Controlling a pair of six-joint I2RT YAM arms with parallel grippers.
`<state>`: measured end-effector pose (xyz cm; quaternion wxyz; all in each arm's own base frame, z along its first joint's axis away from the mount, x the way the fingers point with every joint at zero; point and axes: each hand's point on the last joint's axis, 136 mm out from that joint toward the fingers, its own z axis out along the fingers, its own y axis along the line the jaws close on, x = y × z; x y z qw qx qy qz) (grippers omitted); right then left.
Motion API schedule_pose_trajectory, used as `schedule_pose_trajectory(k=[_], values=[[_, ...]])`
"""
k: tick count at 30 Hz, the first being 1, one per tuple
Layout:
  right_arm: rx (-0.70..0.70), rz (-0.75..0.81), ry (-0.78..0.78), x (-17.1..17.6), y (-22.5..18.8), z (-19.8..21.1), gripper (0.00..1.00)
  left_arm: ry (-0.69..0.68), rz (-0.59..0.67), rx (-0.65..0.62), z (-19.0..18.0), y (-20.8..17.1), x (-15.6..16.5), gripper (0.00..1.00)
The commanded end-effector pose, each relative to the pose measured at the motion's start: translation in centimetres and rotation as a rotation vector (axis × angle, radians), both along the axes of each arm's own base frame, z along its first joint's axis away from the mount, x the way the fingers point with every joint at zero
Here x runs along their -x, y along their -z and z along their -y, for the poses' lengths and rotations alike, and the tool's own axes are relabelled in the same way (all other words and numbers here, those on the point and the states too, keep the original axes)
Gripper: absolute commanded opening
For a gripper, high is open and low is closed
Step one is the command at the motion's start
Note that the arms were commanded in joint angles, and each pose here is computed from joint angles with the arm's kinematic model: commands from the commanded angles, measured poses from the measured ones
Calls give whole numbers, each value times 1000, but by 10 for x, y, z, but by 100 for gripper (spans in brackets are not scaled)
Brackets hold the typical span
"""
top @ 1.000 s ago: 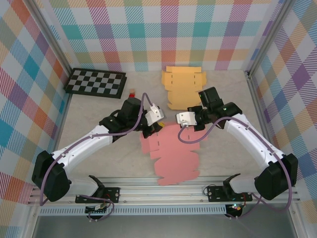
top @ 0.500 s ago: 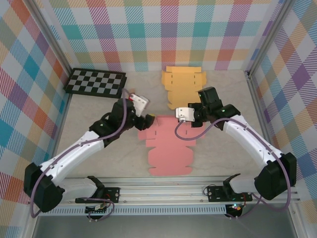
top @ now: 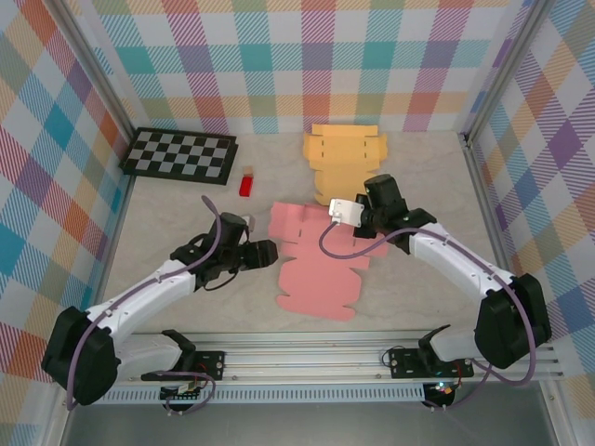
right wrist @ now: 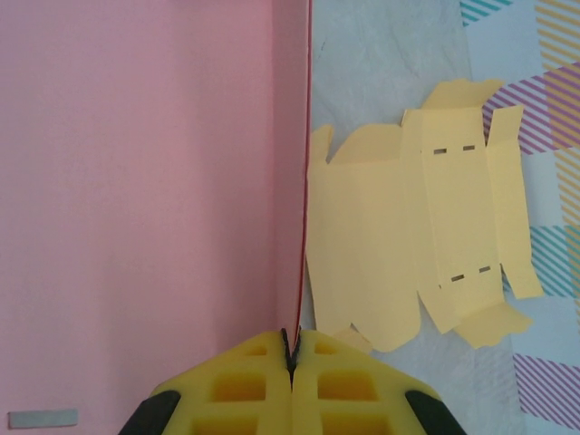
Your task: Fold the paper box
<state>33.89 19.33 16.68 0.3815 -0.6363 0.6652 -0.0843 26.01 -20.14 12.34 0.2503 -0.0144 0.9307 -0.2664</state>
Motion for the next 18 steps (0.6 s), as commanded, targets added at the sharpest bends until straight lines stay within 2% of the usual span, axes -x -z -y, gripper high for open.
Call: schedule_pose_trajectory(k=[1, 9, 18], values=[[-84, 24, -18, 4, -15, -11, 0, 87, 51, 97, 30, -9, -12, 69], [-121, -31, -48, 15, -12, -16, 0, 132, 62, 116, 49, 5, -25, 70], [-124, -35, -11, 13, -14, -13, 0, 167, 15, 64, 64, 18, -11, 48]])
